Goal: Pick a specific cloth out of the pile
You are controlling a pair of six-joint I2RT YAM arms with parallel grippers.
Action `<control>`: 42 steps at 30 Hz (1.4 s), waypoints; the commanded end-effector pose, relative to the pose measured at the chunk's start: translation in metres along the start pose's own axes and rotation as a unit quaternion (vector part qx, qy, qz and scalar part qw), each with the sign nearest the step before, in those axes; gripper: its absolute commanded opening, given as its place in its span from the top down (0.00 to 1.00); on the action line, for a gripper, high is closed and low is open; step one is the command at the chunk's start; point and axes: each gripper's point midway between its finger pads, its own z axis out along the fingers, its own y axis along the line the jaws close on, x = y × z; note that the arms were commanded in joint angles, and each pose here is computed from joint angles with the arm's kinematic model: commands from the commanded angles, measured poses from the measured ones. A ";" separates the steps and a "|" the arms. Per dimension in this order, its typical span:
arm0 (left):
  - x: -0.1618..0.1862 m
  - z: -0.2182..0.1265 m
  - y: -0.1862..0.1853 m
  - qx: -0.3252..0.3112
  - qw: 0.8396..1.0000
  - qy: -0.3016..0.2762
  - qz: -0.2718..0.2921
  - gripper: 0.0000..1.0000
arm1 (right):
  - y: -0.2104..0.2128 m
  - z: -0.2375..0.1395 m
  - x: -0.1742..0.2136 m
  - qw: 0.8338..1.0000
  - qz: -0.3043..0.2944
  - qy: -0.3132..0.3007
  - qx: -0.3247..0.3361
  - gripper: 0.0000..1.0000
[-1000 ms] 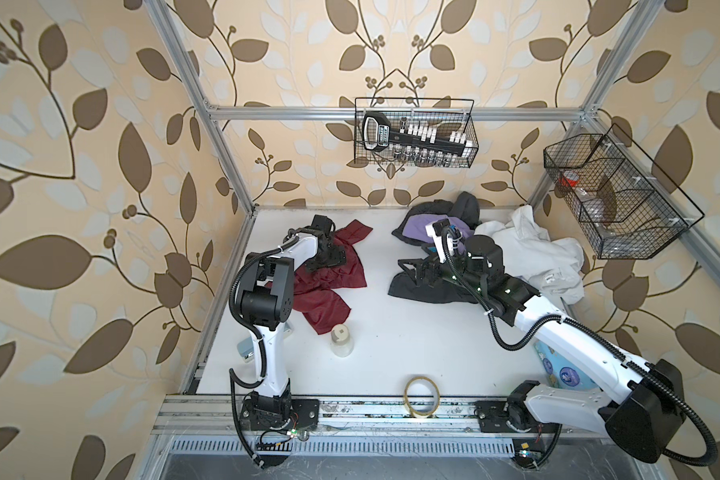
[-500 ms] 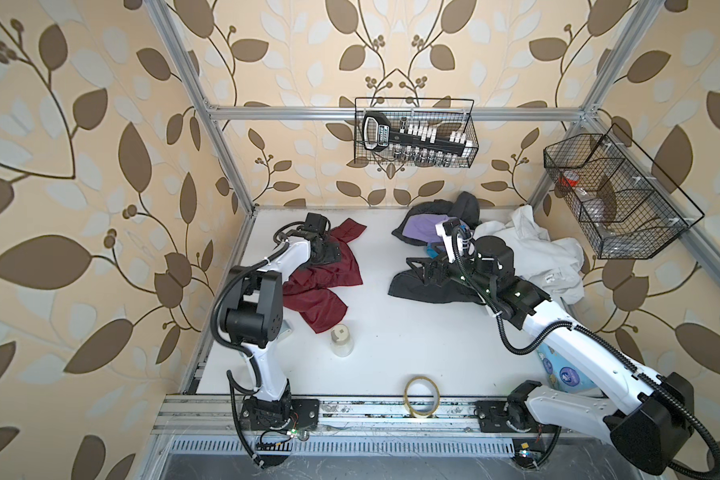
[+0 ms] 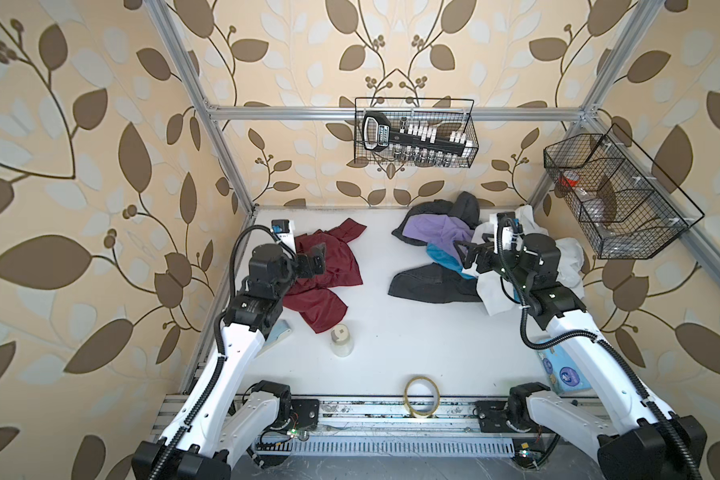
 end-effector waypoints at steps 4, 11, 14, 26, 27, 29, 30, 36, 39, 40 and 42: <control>0.047 0.021 0.019 -0.020 0.997 -0.023 0.071 0.01 | -0.084 0.003 0.049 0.984 -0.021 0.002 0.178 0.01; 0.083 0.042 0.041 -0.047 0.994 -0.038 0.086 0.01 | -0.124 -0.009 0.077 0.974 0.003 -0.067 0.218 0.01; 0.094 0.053 0.057 -0.077 0.993 -0.022 0.084 0.01 | -0.135 -0.002 0.100 0.971 0.000 -0.054 0.233 0.01; 0.130 0.082 0.094 -0.112 0.992 0.009 0.063 0.01 | -0.134 -0.011 0.137 0.964 -0.030 -0.123 0.233 0.01; 0.135 0.085 0.095 -0.109 0.992 0.014 0.062 0.01 | -0.132 -0.012 0.138 0.964 -0.032 -0.128 0.229 0.01; 0.140 0.090 0.098 -0.110 0.992 0.010 0.059 0.01 | -0.131 -0.009 0.144 0.966 -0.035 -0.127 0.223 0.01; 0.152 0.094 0.103 -0.113 0.992 0.028 0.052 0.01 | -0.132 -0.006 0.146 0.967 -0.036 -0.121 0.221 0.01; 0.154 0.097 0.114 -0.123 0.991 0.042 0.030 0.01 | -0.130 0.020 0.152 0.978 -0.045 -0.070 0.193 0.00; 0.153 0.098 0.115 -0.124 0.991 0.041 0.029 0.01 | -0.131 0.024 0.154 0.979 -0.045 -0.059 0.189 0.01; 0.153 0.098 0.116 -0.125 0.991 0.041 0.027 0.02 | -0.131 0.024 0.155 0.979 -0.044 -0.058 0.188 0.01; 0.153 0.097 0.115 -0.124 0.991 0.041 0.028 0.01 | -0.131 0.024 0.155 0.979 -0.044 -0.059 0.189 0.01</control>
